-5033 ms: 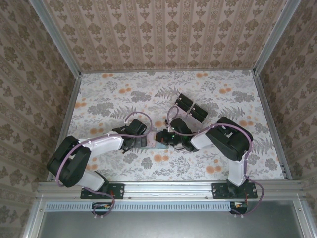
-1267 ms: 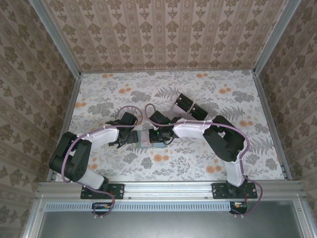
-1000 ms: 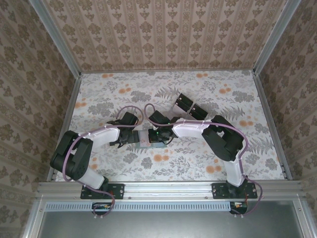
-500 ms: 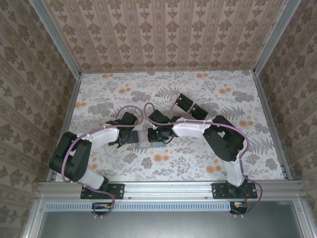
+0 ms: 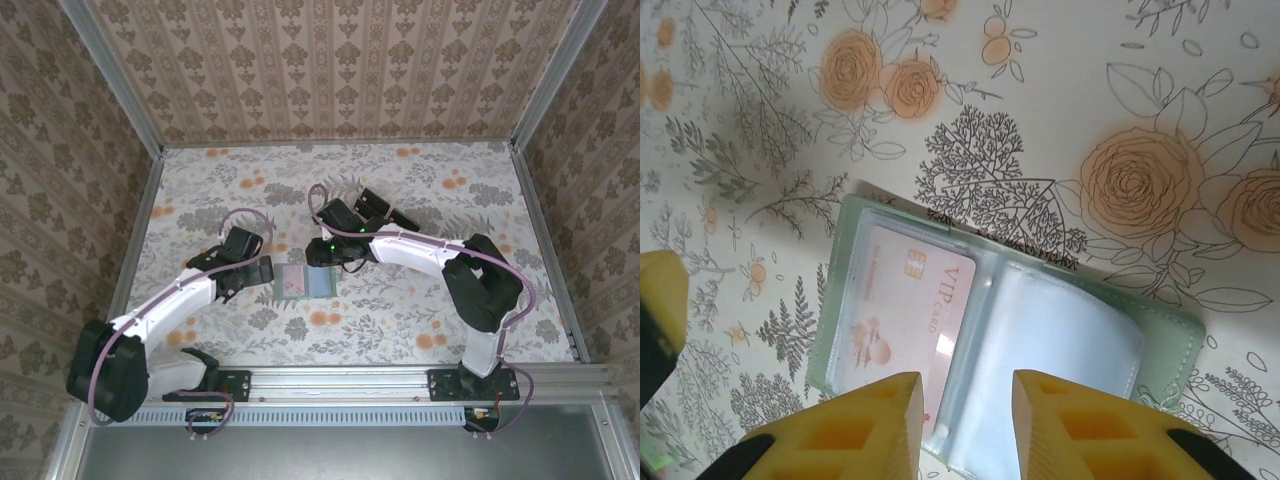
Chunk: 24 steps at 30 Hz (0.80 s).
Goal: Put the credit cards into the card holder
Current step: Insert the credit card into the card slot.
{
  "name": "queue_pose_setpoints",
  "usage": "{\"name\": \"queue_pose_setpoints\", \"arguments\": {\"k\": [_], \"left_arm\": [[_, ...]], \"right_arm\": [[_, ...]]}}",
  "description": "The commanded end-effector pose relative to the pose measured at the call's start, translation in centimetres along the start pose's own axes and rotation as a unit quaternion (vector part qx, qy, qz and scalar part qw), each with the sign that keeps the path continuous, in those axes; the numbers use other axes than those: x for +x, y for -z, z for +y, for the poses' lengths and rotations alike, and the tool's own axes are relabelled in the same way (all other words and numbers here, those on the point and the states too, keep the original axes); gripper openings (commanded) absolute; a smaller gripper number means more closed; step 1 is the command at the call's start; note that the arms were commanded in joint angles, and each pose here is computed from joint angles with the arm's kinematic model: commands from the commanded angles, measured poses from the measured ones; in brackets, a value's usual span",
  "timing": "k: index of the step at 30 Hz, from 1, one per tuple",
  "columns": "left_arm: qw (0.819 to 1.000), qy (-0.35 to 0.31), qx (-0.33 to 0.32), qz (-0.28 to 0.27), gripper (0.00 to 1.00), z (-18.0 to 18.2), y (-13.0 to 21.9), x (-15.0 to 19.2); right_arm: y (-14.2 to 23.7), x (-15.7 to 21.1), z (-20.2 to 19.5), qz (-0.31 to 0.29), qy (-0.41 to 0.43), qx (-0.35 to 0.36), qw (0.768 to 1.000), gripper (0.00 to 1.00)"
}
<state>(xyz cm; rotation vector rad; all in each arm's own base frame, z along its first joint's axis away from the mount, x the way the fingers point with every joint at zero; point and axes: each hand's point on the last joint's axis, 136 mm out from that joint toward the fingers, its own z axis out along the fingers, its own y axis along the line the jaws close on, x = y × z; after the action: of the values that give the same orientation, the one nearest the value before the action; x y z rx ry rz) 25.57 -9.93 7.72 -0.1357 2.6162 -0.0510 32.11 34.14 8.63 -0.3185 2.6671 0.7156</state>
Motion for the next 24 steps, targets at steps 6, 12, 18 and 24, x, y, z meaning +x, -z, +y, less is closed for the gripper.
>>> {"name": "queue_pose_setpoints", "arguments": {"k": [6, 12, 18, 24], "left_arm": [[1.0, 0.002, -0.009, 0.012, 1.0, 0.3, -0.1, 1.4], [0.999, -0.003, -0.031, 0.029, 1.0, 0.8, -1.1, 2.1], [0.999, -0.006, -0.034, 0.032, 1.0, 0.8, -1.4, 2.2], [0.999, -0.005, -0.031, 0.03, 1.0, 0.7, -1.5, 2.2]], "right_arm": [[-2.3, 2.8, 1.3, 0.05, 0.034, -0.006, 0.998, 0.19], [-3.8, 4.1, 1.5, 0.064, 0.033, 0.003, 0.997, 0.06], [-4.5, 4.5, 0.9, 0.068, 0.025, 0.015, 0.997, 0.03], [-5.4, 4.8, 0.8, 0.077, 0.022, 0.019, 0.997, 0.02]]}}
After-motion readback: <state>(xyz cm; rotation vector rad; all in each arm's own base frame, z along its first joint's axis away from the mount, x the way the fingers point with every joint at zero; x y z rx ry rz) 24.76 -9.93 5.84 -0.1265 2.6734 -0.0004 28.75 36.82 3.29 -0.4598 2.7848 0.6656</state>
